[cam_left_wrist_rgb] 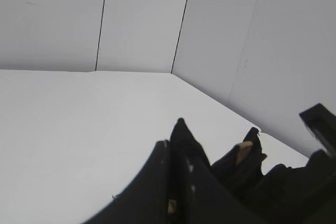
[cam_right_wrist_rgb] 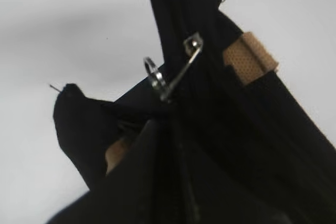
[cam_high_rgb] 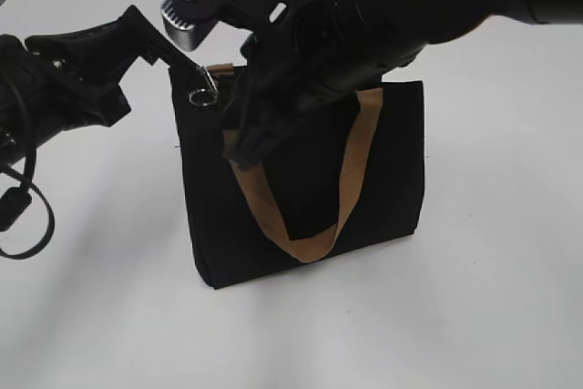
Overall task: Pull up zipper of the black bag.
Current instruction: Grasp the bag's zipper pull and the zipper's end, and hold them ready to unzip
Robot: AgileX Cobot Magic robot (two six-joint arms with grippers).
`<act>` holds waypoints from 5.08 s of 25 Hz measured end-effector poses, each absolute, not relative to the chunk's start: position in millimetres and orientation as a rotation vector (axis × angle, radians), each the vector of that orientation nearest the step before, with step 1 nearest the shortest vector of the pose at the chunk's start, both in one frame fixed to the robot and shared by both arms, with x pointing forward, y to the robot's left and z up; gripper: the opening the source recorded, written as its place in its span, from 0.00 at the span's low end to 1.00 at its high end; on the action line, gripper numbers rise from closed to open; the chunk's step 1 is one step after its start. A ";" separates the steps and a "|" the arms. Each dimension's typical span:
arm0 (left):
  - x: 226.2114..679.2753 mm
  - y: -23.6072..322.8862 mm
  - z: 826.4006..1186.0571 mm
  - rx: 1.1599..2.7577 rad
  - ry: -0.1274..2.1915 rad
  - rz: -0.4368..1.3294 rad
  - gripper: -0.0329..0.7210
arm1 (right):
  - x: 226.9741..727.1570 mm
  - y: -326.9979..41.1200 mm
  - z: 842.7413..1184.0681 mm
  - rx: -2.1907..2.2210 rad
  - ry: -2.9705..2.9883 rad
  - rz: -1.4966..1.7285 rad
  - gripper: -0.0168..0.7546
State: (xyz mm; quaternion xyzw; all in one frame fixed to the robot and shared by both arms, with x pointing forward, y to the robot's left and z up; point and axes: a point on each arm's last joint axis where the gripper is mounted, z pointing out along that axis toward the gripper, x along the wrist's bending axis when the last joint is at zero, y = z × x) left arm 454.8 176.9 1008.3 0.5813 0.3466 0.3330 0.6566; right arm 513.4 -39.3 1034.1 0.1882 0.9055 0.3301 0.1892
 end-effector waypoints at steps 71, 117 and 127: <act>442.8 198.2 977.1 1.676 1.237 0.596 0.05 | 553.3 -139.3 1062.1 0.926 2.419 0.799 0.02; 442.0 199.2 1018.3 1.402 1.027 0.724 0.05 | 533.0 -54.1 1040.3 0.685 2.466 1.073 0.35; 442.0 199.2 1018.3 1.402 1.027 0.724 0.05 | 537.9 -63.9 1034.5 0.691 2.505 1.011 0.35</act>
